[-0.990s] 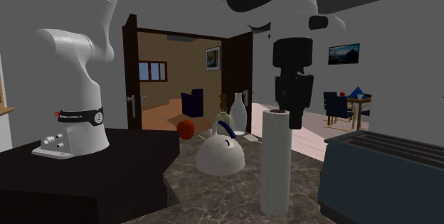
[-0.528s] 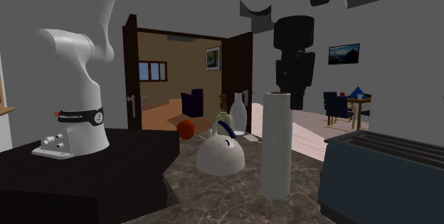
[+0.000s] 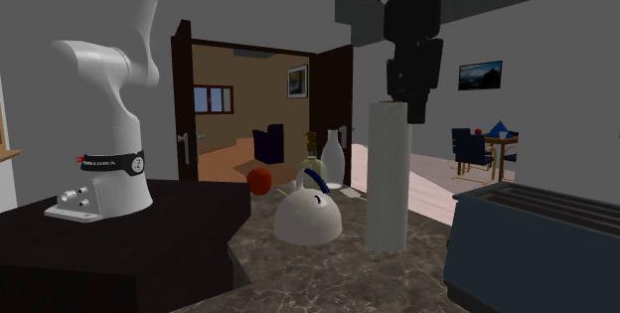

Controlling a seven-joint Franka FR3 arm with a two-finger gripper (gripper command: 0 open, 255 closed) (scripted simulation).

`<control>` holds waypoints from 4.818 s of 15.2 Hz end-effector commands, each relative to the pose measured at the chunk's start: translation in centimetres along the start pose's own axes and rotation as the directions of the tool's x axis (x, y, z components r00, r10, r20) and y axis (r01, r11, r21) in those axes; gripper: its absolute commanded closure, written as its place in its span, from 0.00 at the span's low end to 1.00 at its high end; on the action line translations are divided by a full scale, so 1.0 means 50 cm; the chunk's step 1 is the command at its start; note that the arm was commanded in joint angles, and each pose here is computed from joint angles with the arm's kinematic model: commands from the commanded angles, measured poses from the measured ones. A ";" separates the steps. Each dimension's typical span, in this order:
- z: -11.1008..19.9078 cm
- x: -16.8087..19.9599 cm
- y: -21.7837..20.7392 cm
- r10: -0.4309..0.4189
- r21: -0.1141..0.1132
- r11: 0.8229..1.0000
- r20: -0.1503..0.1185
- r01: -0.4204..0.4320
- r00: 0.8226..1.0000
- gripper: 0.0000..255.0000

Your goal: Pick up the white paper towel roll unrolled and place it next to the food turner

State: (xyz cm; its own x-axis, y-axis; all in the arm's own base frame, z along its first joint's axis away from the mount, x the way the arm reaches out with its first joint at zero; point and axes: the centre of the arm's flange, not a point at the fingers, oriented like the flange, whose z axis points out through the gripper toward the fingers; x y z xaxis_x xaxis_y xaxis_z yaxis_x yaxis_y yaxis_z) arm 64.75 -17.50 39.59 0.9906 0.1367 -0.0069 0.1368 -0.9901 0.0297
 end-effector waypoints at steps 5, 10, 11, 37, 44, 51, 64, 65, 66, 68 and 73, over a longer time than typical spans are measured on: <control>-0.065 -0.001 0.002 0.000 0.000 1.000 0.000 0.000 1.000 1.00; -0.117 -0.002 0.004 0.000 0.000 1.000 0.000 0.000 1.000 1.00; -0.128 -0.002 0.004 0.000 0.000 1.000 0.000 0.000 1.000 1.00; -0.275 0.073 -0.327 0.000 0.000 1.000 0.000 0.000 1.000 1.00; -0.281 0.113 -0.507 0.000 0.000 1.000 0.000 0.000 1.000 1.00; -0.288 0.154 -0.687 0.000 0.000 1.000 0.000 0.000 1.000 1.00; -0.219 0.187 -0.835 0.000 0.000 1.000 0.000 0.000 1.000 1.00; -0.208 0.188 -0.835 0.000 0.000 1.000 0.000 0.000 1.000 1.00; -0.198 0.188 -0.836 0.000 0.000 1.000 0.000 0.000 1.000 1.00; -0.177 0.188 -0.836 0.000 0.000 1.000 0.000 0.000 1.000 1.00; -0.124 0.188 -0.838 0.000 0.000 1.000 0.000 0.000 1.000 1.00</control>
State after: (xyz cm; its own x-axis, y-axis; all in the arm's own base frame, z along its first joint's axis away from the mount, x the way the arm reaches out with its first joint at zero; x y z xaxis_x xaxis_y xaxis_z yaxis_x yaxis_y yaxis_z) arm 68.38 25.48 44.97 0.9906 0.1365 -0.0079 0.1367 -0.9902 0.0298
